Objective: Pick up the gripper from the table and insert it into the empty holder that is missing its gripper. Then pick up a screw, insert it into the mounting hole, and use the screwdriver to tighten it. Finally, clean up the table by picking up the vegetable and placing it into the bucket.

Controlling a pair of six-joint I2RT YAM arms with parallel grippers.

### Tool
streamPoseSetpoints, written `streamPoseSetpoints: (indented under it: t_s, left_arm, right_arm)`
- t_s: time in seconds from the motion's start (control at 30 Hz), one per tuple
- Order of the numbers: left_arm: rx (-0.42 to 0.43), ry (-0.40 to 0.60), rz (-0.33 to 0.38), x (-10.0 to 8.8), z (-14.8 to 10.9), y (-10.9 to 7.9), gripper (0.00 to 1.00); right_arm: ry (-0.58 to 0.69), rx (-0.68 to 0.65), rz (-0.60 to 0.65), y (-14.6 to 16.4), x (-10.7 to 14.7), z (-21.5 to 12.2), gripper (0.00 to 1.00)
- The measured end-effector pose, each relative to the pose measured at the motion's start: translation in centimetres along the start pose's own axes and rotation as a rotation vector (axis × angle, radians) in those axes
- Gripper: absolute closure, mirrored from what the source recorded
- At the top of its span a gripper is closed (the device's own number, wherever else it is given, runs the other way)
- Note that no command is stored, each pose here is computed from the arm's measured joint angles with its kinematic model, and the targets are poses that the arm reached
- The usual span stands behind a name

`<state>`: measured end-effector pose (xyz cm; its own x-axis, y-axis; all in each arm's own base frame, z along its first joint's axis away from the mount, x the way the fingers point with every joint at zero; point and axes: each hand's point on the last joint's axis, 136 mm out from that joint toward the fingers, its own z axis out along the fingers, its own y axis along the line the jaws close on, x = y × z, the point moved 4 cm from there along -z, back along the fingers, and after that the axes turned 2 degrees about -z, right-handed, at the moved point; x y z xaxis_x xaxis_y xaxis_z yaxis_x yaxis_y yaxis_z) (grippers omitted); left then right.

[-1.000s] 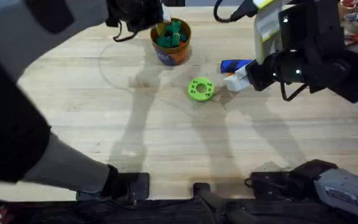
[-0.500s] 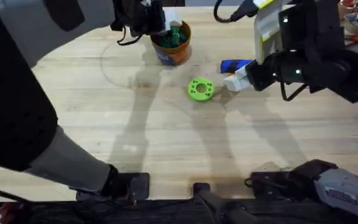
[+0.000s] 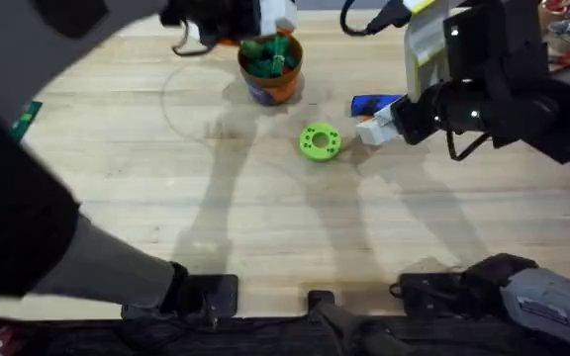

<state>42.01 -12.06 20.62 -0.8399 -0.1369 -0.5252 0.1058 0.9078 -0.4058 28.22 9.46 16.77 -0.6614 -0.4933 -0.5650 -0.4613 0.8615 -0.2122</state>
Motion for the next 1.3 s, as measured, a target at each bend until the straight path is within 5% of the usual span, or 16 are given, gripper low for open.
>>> streamPoseSetpoints:
  t_s: [0.23, 0.33, 0.5, 0.77, 1.3]
  left_arm:
    - [-0.053, -0.11, 0.096, -1.3, -9.0, -2.1, 0.024]
    - [-0.125, -0.146, 0.135, 0.4, -14.6, -2.2, 0.021]
    - [-0.159, -0.131, 0.154, 3.0, -18.4, -2.2, 0.018]
    - [-0.205, -0.064, 0.146, 5.8, -20.3, -1.5, 0.018]
    - [-0.224, -0.063, 0.148, 5.8, -20.4, -1.2, 0.018]
  right_arm:
    - [0.0, 0.0, 0.0, 0.0, 0.0, 0.0, 0.024]
    - [0.002, 0.0, 0.0, 0.0, 0.0, 0.0, 0.024]
    - [0.001, -0.001, 0.0, 0.0, 0.0, 0.0, 0.024]
    - [0.001, -0.001, 0.0, 0.0, 0.0, 0.0, 0.024]
    - [0.001, -0.001, 0.0, 0.0, 0.0, 0.0, 0.024]
